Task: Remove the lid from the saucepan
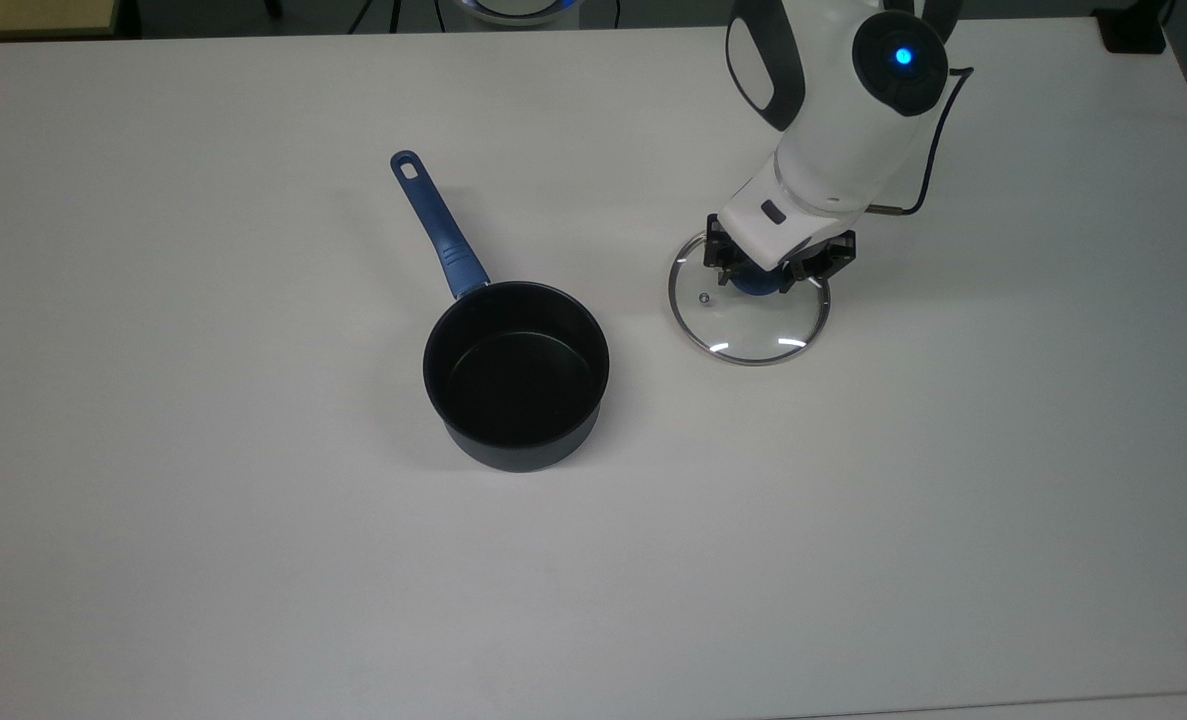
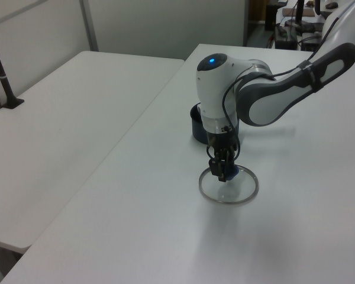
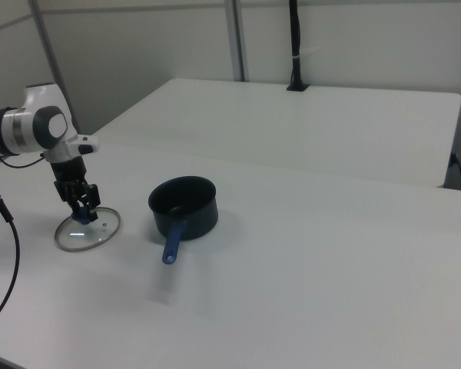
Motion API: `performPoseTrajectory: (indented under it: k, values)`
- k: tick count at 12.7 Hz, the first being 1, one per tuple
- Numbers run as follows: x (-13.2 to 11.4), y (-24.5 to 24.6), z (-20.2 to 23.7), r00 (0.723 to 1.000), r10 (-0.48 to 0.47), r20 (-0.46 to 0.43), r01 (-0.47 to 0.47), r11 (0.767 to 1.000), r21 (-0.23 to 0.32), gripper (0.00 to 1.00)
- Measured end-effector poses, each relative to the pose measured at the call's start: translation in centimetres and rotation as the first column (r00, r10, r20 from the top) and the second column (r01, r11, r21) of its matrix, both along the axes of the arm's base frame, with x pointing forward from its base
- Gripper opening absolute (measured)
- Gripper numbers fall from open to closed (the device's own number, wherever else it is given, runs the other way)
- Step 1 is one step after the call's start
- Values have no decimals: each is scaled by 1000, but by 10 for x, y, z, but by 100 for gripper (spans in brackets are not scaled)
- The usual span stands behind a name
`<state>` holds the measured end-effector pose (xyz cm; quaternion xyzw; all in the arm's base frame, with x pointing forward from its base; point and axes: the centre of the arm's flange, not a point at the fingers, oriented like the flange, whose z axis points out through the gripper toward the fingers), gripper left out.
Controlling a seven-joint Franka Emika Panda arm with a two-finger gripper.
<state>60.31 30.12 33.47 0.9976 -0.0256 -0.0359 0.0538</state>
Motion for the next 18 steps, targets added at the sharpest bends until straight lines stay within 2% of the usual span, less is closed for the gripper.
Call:
performPoseTrajectory:
  k: [3, 4, 5, 6, 9, 12, 14, 15, 17, 18]
  values:
    - [0, 0, -2, 1000, 1, -3, -1, 1000, -1, 69]
    - [0, 0, -1, 1000, 2, -2, -2, 1000, -1, 79]
    - [0, -1, 1, 1000, 2, 1, -2, 1000, 1, 94]
    - [2, -2, 8, 1000, -1, 11, 1, 1000, 7, 100]
    - [3, -25, 61, 1000, 4, 23, -4, 1000, 27, 100]
    - [-6, -86, 140, 998, 55, -12, -54, 997, 60, 100]
    - [-15, -164, 195, 995, 93, -33, -90, 992, 89, 100]
    - [-19, -204, 218, 997, 78, -16, -76, 992, 98, 100]
    - [-23, -260, 240, 999, 42, 16, -43, 994, 105, 100]
    - [-22, -273, 241, 999, 33, 18, -35, 994, 106, 100]
